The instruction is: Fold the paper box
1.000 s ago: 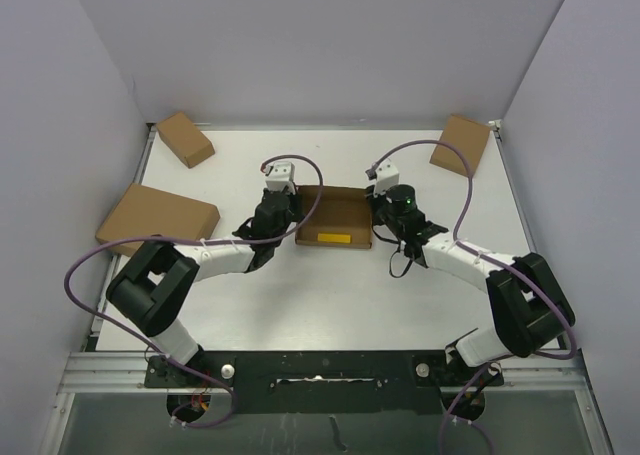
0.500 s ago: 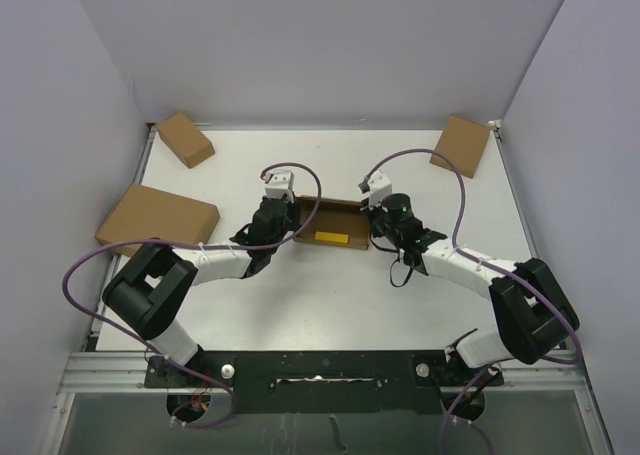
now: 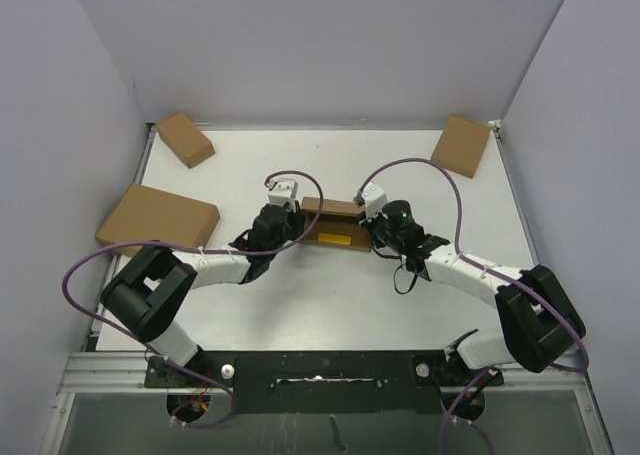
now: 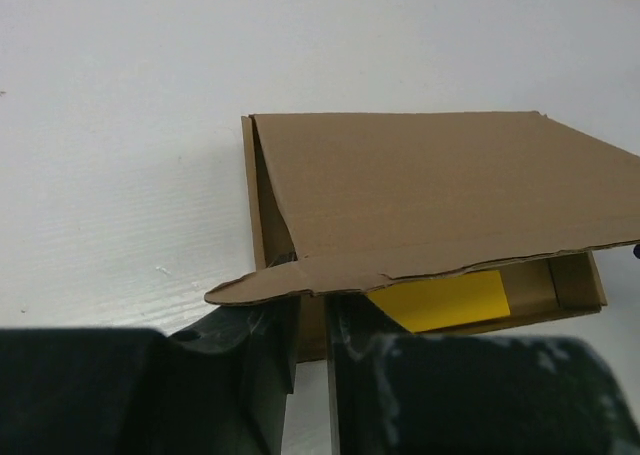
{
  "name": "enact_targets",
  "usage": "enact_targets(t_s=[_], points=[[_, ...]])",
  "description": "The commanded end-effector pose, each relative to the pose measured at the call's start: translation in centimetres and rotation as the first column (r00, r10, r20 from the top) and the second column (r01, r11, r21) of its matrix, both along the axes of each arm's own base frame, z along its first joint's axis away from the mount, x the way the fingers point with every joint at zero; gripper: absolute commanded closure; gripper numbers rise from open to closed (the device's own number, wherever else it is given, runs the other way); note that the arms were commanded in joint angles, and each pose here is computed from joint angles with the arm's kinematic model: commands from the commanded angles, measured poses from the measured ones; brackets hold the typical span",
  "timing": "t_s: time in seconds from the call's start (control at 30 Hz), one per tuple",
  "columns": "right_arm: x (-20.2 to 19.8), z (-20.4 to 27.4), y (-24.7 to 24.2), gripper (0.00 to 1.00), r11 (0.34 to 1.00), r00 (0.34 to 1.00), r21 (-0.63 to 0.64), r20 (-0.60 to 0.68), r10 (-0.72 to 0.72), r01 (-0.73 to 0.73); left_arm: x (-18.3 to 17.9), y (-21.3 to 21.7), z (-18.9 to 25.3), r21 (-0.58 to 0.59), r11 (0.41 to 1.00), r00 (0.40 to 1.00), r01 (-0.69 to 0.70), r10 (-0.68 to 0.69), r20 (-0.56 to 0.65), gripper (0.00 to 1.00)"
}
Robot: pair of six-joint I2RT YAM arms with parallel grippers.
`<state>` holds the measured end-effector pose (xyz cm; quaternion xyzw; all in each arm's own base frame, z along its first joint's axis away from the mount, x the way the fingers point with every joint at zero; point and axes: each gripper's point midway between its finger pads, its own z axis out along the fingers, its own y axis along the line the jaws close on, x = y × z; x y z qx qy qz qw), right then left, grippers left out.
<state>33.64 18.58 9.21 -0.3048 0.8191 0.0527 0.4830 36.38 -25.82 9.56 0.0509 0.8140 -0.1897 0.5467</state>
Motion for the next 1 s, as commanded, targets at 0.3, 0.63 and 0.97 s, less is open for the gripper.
enact_targets(t_s=[0.3,0.63,0.97], points=[[-1.0,3.0,1.2,0.49,0.984,0.983,0.004,0.045,0.180,-0.180,-3.7,-2.4,4.5,-0.097,0.979,0.984,0.179,-0.176,0.037,0.67],[-2.2,3.2,-0.9,0.21,0.955,0.956,-0.068,0.016,0.292,-0.290,-7.8,-0.9,5.1,-0.113,0.950,0.957,0.291,-0.290,0.027,0.48],[-4.3,4.2,-3.5,0.19,0.917,0.922,-0.100,-0.038,0.384,-0.386,-11.3,0.0,7.3,-0.180,0.909,0.925,0.377,-0.380,0.019,0.46]])
